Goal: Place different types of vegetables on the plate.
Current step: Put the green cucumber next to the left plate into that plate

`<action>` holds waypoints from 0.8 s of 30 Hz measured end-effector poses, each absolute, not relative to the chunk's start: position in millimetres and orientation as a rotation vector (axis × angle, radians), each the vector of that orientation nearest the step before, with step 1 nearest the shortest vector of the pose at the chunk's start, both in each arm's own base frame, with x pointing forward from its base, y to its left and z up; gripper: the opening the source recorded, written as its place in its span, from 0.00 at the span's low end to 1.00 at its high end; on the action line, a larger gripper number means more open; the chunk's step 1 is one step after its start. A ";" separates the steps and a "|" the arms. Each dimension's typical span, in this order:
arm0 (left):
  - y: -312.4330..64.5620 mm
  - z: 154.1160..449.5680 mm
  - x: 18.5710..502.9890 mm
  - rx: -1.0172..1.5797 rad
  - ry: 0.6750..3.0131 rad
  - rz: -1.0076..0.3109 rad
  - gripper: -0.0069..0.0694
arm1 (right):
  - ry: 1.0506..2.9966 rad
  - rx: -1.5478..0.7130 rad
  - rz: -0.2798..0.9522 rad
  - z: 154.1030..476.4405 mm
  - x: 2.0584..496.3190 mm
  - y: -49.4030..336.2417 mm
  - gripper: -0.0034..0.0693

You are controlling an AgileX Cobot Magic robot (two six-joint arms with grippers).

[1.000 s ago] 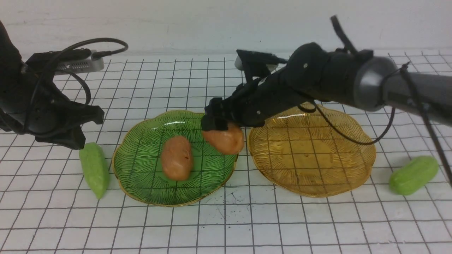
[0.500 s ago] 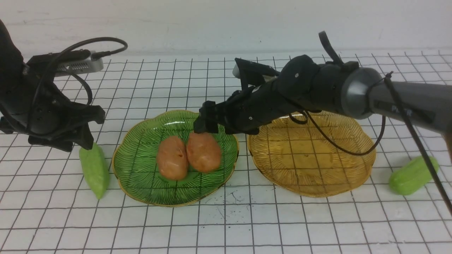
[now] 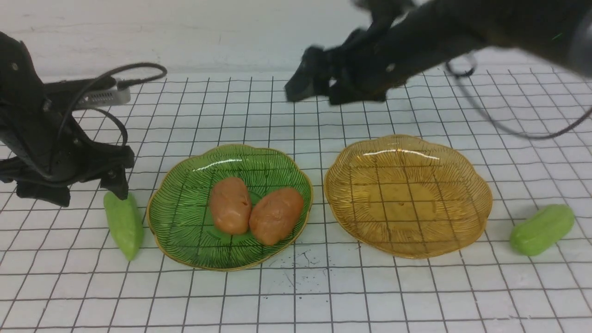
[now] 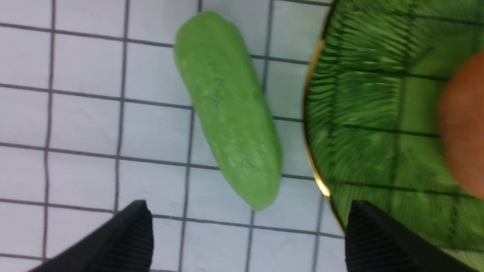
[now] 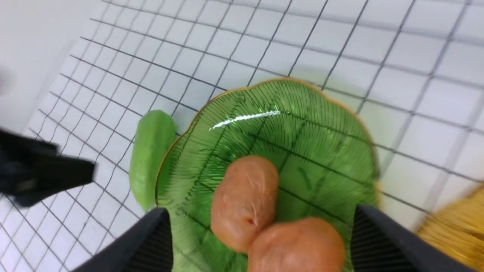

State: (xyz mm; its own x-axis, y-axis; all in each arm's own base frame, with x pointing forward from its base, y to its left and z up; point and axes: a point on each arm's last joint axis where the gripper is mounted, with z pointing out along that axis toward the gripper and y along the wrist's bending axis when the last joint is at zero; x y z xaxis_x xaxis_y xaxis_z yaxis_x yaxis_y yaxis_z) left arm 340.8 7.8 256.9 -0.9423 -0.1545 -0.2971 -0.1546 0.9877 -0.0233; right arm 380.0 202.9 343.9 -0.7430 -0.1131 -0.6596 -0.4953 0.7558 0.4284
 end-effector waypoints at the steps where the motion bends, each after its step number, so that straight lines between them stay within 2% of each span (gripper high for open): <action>1: 13.2 248.8 343.8 -0.265 2.848 0.027 0.90 | 2.345 -0.455 0.757 358.1 374.1 189.5 0.83; 5: 30.1 234.2 350.7 -0.413 2.848 0.014 0.86 | 2.436 -0.445 0.562 384.1 358.6 150.4 0.83; 9: 37.4 222.2 363.0 -0.539 2.830 -0.098 0.84 | 2.506 -0.389 0.392 395.8 347.5 121.8 0.83; 12: 35.1 213.6 376.4 -0.585 2.819 -0.172 0.84 | 2.495 -0.377 0.378 403.6 341.2 118.0 0.83; 15: 34.9 206.6 385.4 -0.600 2.824 -0.193 0.84 | 2.491 -0.377 0.393 405.9 339.0 118.3 0.83; 21: 37.0 186.9 396.8 -0.601 2.859 -0.176 0.84 | 2.492 -0.384 0.381 405.7 339.0 117.7 0.83; 24: 39.8 176.7 398.1 -0.578 2.888 -0.128 0.81 | 2.492 -0.387 0.348 405.3 339.6 115.8 0.83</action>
State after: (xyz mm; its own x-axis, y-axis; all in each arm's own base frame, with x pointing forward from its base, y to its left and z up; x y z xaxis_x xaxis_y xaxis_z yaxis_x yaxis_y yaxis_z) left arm 398.1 39.8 176.7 -0.9053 -0.3889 -0.1712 -0.3721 0.9201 -0.1222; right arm 339.6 115.8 405.3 -0.7854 -0.1952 -0.5874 -0.3489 0.9235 0.1596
